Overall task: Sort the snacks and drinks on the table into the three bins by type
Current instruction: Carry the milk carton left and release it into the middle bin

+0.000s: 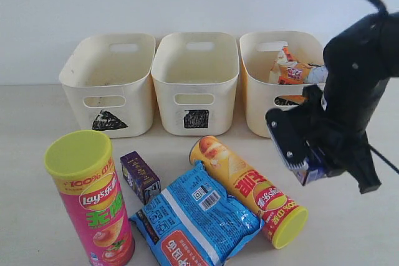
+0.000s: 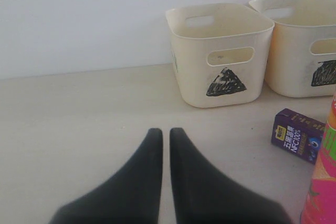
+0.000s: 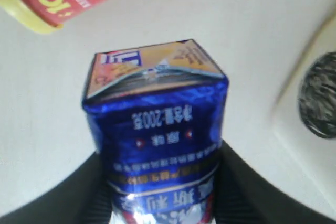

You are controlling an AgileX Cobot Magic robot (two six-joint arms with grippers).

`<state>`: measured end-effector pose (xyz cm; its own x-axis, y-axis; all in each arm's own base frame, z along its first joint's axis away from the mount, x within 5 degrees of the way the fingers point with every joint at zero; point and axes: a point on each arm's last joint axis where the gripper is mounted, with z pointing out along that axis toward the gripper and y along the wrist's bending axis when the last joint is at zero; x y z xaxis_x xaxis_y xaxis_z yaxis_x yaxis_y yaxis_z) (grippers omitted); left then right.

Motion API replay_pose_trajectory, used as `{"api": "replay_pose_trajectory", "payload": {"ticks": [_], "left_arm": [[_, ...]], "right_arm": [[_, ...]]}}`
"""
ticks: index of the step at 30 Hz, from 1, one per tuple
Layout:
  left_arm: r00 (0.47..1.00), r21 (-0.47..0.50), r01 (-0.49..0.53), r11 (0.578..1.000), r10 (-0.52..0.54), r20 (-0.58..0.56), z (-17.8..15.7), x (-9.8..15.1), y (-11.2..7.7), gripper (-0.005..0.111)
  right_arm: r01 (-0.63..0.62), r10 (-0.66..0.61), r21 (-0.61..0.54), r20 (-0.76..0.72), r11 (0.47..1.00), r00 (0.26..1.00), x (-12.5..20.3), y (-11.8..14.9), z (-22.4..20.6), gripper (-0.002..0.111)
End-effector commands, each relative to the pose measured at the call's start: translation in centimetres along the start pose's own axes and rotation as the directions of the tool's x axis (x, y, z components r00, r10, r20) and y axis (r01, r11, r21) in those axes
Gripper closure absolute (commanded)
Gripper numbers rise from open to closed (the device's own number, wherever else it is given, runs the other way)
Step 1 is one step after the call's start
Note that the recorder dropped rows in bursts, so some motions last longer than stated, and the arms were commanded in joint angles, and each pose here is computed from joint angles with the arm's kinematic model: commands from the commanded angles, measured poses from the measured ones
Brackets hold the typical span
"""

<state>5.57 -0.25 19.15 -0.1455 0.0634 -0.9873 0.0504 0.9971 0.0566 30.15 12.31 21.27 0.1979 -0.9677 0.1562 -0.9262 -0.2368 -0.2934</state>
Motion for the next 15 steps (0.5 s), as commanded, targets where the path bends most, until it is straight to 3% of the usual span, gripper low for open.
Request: {"api": "replay_pose_trajectory", "payload": {"ticks": [1, 4, 8, 12, 15], "left_arm": [[1.000, -0.002, 0.016, 1.000, -0.016, 0.007, 0.0, -0.1, 0.0, 0.103], [1.000, -0.002, 0.016, 1.000, -0.016, 0.007, 0.0, -0.1, 0.0, 0.103], [1.000, -0.002, 0.016, 1.000, -0.016, 0.005, 0.0, -0.1, 0.0, 0.103], [1.000, -0.002, 0.016, 1.000, -0.016, 0.005, 0.0, -0.1, 0.0, 0.103], [1.000, -0.002, 0.016, 1.000, -0.016, 0.005, 0.0, -0.1, 0.0, 0.103]], "right_arm": [[-0.064, 0.057, 0.167, 0.042, 0.984, 0.997, 0.7, -1.5, -5.0, 0.107], [-0.259, 0.221, 0.272, 0.163, 0.927, 0.961, 0.7, -2.8, -7.6, 0.107], [-0.562, 0.413, 0.351, 0.417, 0.749, 0.810, 0.2, -5.2, -9.8, 0.107], [-0.852, 0.503, 0.222, 0.726, 0.475, 0.470, -0.6, -7.4, -10.9, 0.107], [-0.920, 0.461, 0.107, 0.840, 0.376, 0.286, -1.4, -8.8, -10.5, 0.107]]}}
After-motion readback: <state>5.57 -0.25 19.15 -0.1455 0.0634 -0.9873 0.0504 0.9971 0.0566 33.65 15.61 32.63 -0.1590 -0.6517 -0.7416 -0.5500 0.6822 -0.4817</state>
